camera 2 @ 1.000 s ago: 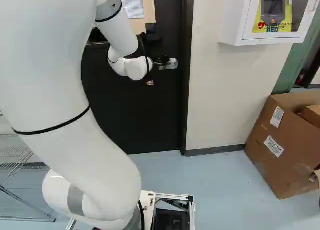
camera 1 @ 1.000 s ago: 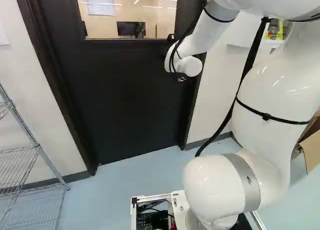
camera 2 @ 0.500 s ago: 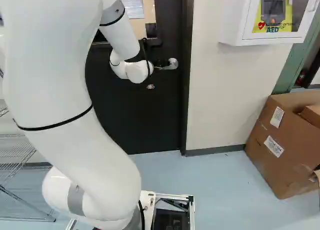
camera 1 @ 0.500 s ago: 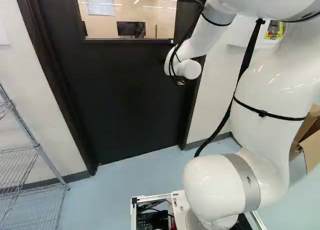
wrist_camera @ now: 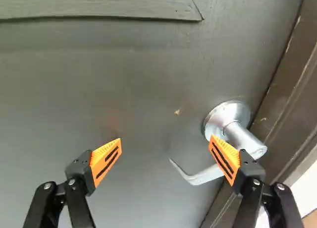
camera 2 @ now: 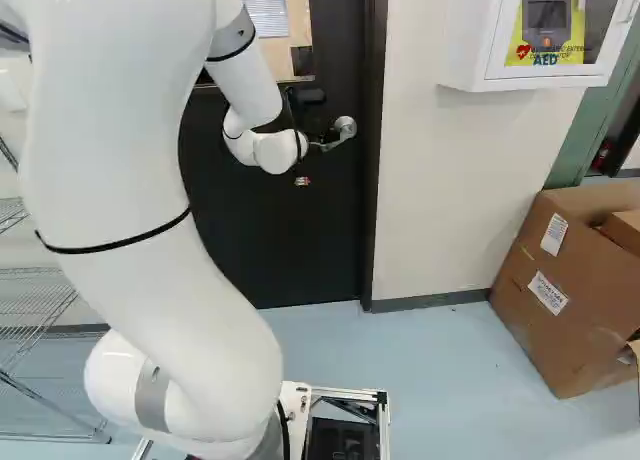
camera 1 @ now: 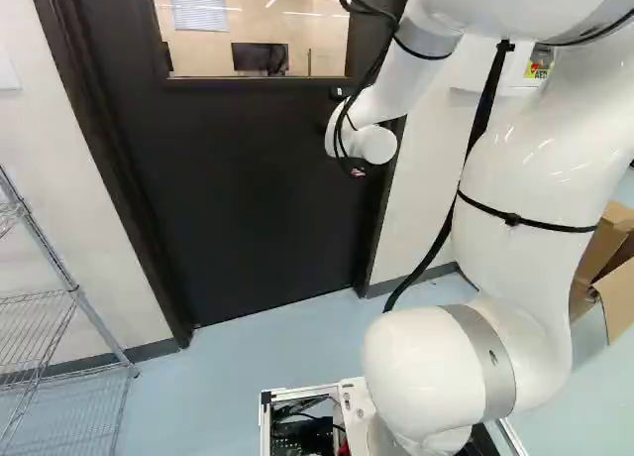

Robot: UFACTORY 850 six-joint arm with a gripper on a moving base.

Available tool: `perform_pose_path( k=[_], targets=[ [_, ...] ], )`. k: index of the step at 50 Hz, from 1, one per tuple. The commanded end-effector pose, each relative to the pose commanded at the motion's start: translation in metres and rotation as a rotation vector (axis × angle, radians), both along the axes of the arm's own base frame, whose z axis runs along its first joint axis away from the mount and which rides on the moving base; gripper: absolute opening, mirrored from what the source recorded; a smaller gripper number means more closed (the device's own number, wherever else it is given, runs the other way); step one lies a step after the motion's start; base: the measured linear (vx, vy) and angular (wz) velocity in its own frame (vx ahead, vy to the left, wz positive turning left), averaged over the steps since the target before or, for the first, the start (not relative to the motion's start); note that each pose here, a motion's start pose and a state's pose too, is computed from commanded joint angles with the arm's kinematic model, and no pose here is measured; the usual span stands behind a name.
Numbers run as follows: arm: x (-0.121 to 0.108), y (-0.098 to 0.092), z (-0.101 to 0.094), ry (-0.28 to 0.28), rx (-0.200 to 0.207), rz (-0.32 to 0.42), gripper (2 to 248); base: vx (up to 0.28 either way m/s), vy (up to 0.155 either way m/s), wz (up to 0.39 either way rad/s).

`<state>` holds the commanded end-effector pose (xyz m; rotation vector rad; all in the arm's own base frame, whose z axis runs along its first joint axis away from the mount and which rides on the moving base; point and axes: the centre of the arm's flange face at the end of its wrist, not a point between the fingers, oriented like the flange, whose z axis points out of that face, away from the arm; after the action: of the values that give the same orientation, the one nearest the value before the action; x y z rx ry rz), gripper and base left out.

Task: Open the door and move inside

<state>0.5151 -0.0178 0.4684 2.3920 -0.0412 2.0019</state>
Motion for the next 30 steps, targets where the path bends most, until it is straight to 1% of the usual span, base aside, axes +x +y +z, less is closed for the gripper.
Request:
perform_pose_path(
  k=[30],
  targets=[
    [0.003,0.0,-0.033,0.064,0.002,0.0,247,0.0,0.0,0.0]
  ],
)
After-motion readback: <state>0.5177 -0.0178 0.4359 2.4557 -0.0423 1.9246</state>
